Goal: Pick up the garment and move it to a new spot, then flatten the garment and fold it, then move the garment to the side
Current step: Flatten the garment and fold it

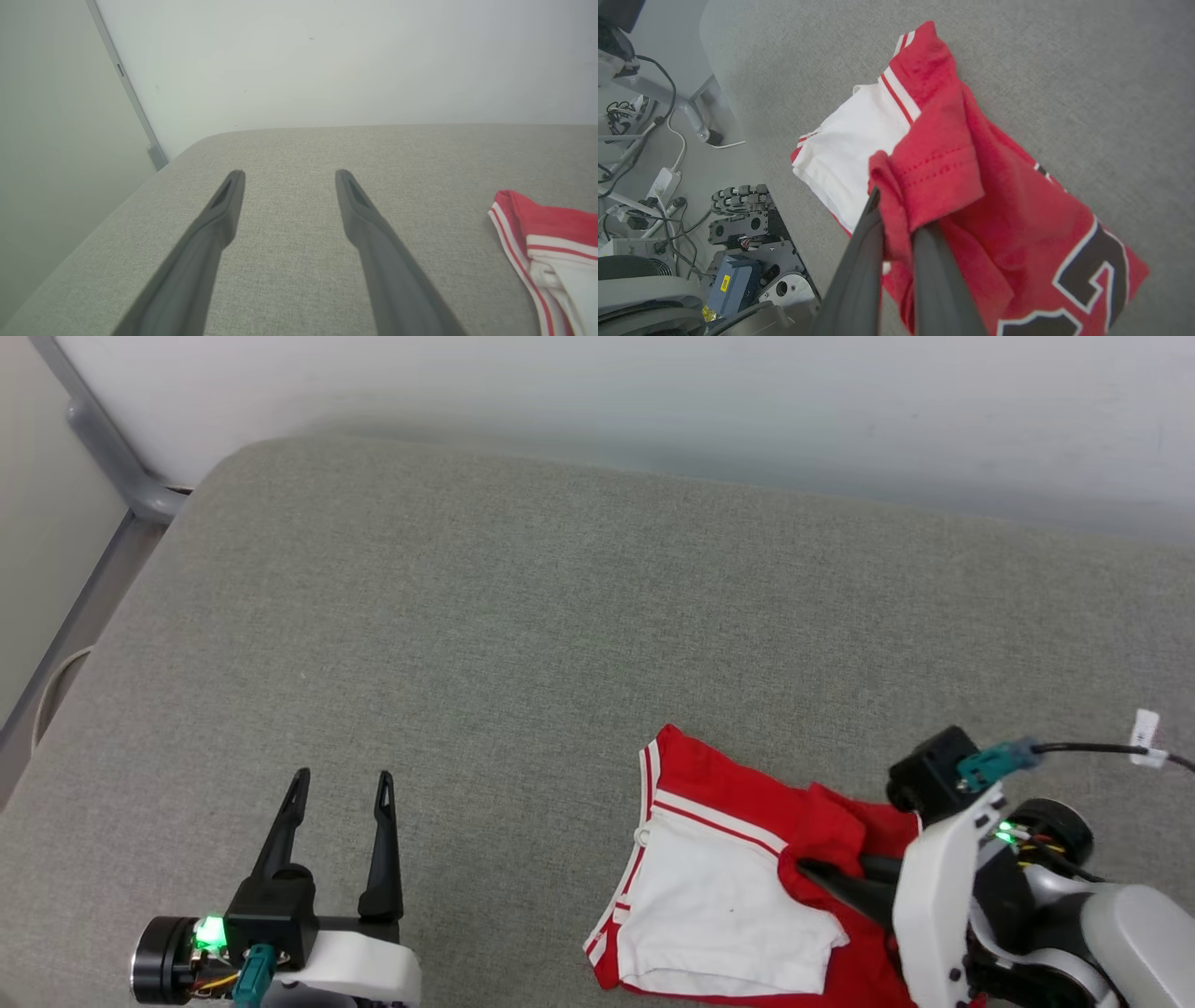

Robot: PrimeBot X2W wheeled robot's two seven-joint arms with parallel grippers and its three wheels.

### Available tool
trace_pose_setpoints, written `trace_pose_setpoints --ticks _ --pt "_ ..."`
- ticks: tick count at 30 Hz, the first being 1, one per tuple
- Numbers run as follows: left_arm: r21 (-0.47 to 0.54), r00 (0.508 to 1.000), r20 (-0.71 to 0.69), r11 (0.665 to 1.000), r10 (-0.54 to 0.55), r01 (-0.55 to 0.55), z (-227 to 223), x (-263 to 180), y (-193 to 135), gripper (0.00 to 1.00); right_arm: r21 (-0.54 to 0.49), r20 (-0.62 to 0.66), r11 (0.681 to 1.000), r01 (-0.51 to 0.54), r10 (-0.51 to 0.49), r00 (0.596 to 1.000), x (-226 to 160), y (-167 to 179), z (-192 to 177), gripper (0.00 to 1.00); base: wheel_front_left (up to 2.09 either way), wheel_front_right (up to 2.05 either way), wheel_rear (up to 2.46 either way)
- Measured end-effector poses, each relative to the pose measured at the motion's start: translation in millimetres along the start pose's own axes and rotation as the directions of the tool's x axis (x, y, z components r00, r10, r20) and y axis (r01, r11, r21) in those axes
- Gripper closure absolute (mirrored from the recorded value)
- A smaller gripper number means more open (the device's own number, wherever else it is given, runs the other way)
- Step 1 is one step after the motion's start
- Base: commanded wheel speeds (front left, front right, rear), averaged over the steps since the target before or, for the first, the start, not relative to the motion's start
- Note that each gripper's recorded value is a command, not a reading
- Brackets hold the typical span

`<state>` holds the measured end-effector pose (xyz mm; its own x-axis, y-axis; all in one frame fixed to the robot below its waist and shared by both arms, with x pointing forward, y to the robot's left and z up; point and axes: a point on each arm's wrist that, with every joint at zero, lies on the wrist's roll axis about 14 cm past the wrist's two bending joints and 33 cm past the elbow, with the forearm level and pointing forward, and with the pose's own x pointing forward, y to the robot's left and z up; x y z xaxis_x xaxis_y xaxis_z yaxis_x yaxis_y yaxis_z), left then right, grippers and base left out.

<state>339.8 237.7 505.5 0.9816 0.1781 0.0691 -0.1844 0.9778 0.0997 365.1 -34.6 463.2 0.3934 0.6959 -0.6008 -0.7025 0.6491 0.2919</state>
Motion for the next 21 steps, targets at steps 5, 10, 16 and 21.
trace_pose_setpoints --ticks 5,10,16,21 --pt "0.0 1.0 -0.003 1.0 0.006 -0.006 -1 2 1 0.0 -0.094 -0.023 0.993 -0.072 0.07 0.997 24 23 9 1.0 0.0 0.0 0.0" --pt "-0.002 1.0 -0.009 1.0 0.012 -0.012 -3 4 1 0.0 -0.171 -0.014 0.978 -0.115 0.114 0.993 49 38 24 1.0 0.0 0.0 0.0" --pt "-0.004 1.0 -0.014 1.0 0.018 -0.018 -4 6 2 0.0 -0.26 -0.062 0.957 -0.127 0.115 0.991 75 41 28 1.0 0.0 0.0 0.0" --pt "-0.001 0.999 -0.024 1.0 0.031 -0.031 -7 7 4 0.0 -0.322 -0.154 0.936 -0.139 0.093 0.984 94 38 10 1.0 0.0 0.0 0.0"
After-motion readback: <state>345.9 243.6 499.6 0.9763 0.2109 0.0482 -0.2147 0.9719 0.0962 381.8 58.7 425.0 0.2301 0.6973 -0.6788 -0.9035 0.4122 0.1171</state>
